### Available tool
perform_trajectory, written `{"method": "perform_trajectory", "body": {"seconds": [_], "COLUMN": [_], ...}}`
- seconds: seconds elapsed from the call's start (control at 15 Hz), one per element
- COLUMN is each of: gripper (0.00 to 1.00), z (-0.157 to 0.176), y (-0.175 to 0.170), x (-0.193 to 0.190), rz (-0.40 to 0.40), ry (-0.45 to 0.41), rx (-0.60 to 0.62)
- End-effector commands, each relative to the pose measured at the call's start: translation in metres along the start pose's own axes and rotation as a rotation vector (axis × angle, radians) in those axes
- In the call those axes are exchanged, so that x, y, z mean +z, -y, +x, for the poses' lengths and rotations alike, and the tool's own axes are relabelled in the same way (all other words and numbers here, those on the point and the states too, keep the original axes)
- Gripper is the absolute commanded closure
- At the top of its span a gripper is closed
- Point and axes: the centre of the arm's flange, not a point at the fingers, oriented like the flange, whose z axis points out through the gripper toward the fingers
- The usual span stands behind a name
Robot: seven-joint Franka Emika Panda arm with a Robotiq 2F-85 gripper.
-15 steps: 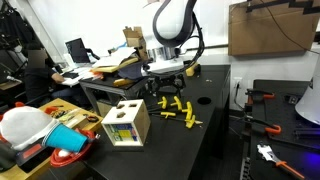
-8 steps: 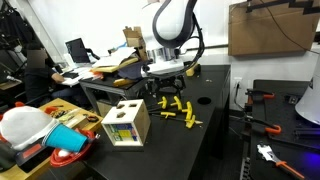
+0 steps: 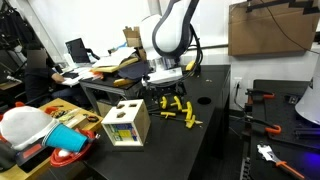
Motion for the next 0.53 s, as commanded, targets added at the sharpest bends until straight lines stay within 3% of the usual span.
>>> {"method": "perform_trajectory", "body": {"seconds": [0.0,0.47], "gripper": [0.0,0.0], "z": [0.024,0.057], "y": [0.014,0.027], "x": [0.012,0.047], "rz": [0.038,0.018], "ry": [-0.011,0.067], "rx": [0.094,0.215]}}
